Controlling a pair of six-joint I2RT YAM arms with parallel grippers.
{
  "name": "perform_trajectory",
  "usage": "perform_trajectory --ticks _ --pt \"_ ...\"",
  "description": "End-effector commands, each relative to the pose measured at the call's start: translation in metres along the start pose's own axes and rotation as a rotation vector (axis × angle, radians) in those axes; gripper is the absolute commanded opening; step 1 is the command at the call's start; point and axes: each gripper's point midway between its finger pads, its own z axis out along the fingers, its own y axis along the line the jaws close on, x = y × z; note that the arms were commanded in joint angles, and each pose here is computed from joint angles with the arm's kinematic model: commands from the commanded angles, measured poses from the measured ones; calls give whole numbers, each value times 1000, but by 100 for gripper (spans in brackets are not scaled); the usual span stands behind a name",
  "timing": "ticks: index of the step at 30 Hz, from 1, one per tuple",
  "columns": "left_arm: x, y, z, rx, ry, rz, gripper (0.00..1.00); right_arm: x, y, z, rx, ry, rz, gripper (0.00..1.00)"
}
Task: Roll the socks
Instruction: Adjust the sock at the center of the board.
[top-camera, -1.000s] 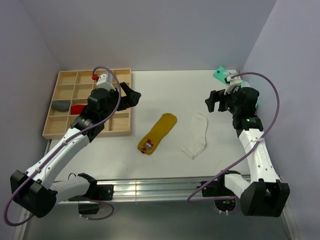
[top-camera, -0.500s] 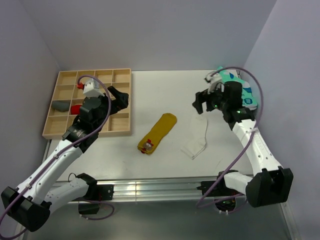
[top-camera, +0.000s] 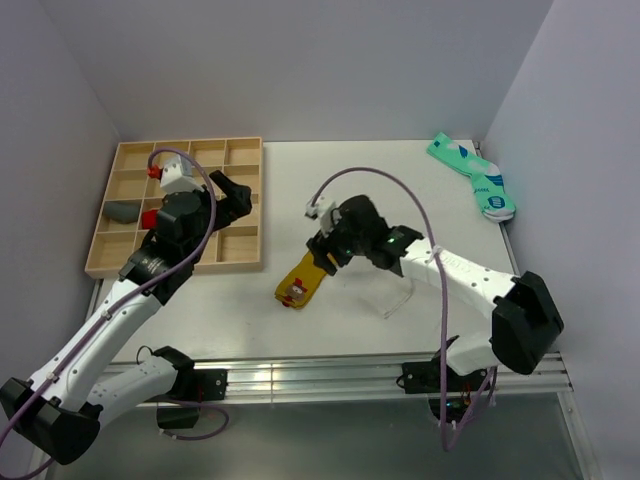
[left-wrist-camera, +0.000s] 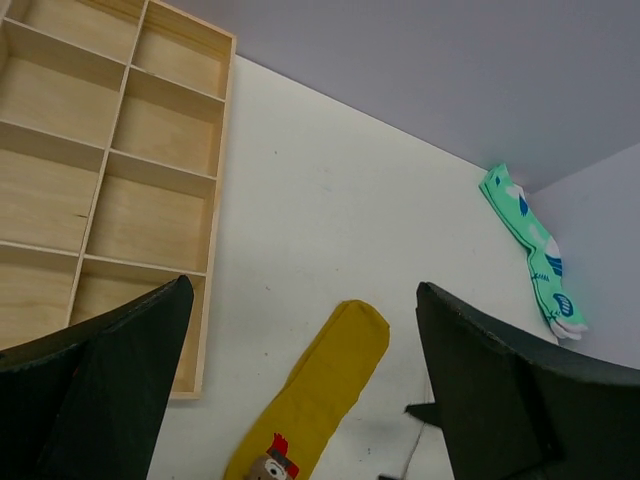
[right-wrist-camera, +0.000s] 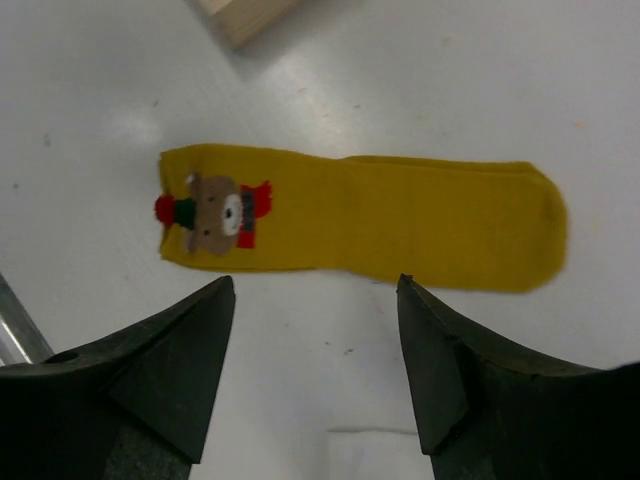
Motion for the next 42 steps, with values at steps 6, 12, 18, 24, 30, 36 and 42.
perform_trajectory --ticks 6,12,18,24,30,36,42 --pt "-53 -18 -24 15 -109 -36 100 30 74 54 -73 151 -139 66" --pt "-56 -21 -26 34 -114 -33 100 33 109 69 -97 178 -211 65" --pt "-51 -24 -23 51 -103 -31 99 42 119 79 -95 192 -241 64" --pt "-44 -25 -16 61 -88 -23 99 49 123 88 -100 216 -249 63" --pt "-32 -23 -7 60 -68 -8 99 53 130 92 -107 217 -270 62" --pt "-24 -21 1 56 -45 7 99 60 135 96 -116 230 -283 59" --pt "-17 -17 7 56 -23 19 99 70 131 103 -94 264 -294 44"
